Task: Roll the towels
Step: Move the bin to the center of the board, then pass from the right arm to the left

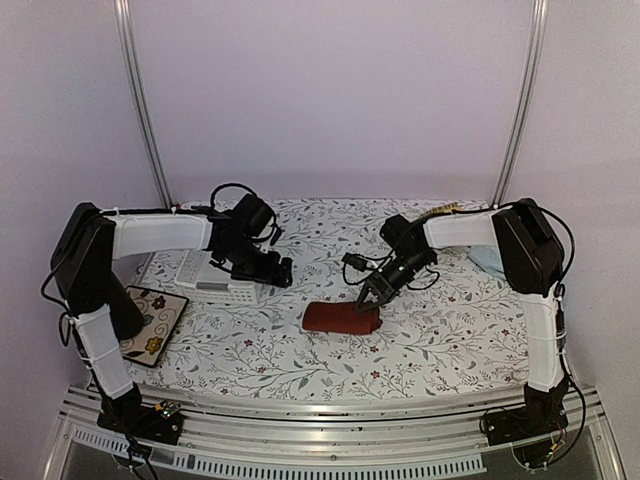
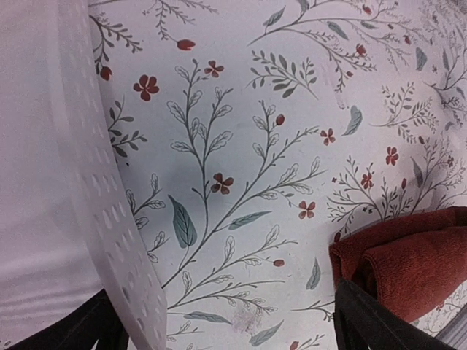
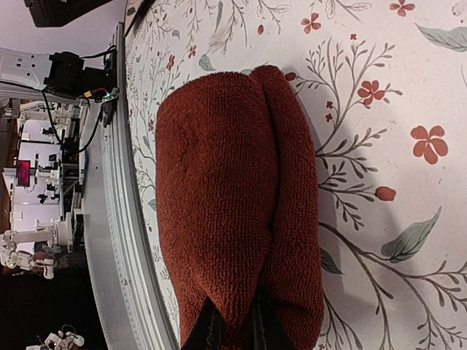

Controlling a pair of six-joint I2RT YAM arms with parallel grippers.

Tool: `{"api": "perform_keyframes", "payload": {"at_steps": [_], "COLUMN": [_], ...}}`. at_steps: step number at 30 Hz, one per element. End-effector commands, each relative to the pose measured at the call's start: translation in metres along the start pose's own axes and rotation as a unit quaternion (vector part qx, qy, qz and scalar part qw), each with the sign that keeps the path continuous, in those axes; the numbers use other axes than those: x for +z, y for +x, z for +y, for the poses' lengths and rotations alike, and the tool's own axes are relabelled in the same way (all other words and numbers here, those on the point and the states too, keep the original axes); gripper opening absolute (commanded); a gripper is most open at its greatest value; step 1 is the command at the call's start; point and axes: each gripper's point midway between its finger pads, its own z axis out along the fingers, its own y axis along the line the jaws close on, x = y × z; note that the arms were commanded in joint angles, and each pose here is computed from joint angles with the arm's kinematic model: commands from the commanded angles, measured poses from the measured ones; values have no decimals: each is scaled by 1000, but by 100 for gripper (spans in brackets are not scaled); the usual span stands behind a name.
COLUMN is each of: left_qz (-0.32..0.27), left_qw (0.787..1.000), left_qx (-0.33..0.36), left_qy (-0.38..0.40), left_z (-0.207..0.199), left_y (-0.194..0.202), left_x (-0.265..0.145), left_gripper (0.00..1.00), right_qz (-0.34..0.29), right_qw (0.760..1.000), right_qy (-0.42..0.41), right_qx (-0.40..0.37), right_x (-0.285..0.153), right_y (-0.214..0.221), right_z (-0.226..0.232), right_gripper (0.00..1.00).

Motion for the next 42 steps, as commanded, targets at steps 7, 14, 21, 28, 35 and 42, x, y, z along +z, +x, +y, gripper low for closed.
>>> {"api": "perform_keyframes", "payload": {"at_steps": [7,14,21,28,35,42], "left_qz": [-68,-57,-26,21,48,90], "left_qw": [997,993,982,970,955,925], "left_qx": [15,56,91,110,131,129], "left_qy": [18,81,162,217,262,345], "left_z": [-15,-44,-75,-90,-103,-118], "left_y": [-31,-30,-24,-6,-1,11], "left_x": [-64,-79,-74,-47,-11,18], "left_gripper": [97,97,97,96,97,97], "right_qz": [-17,10,50,12,12,15], "right_qw": [998,986,960,919,903,898], "right_qy": [34,118,205,295,316,317], "right_qx": [-58,-115,-187,-259,-290,-304], "right_x": [-15,-6,13,-8,-8,-4], "right_y": [-10,-3,12,5,12,16], "right_z": [7,0,-6,-3,-1,2], "right_gripper": [2,2,2,2,2,2]}}
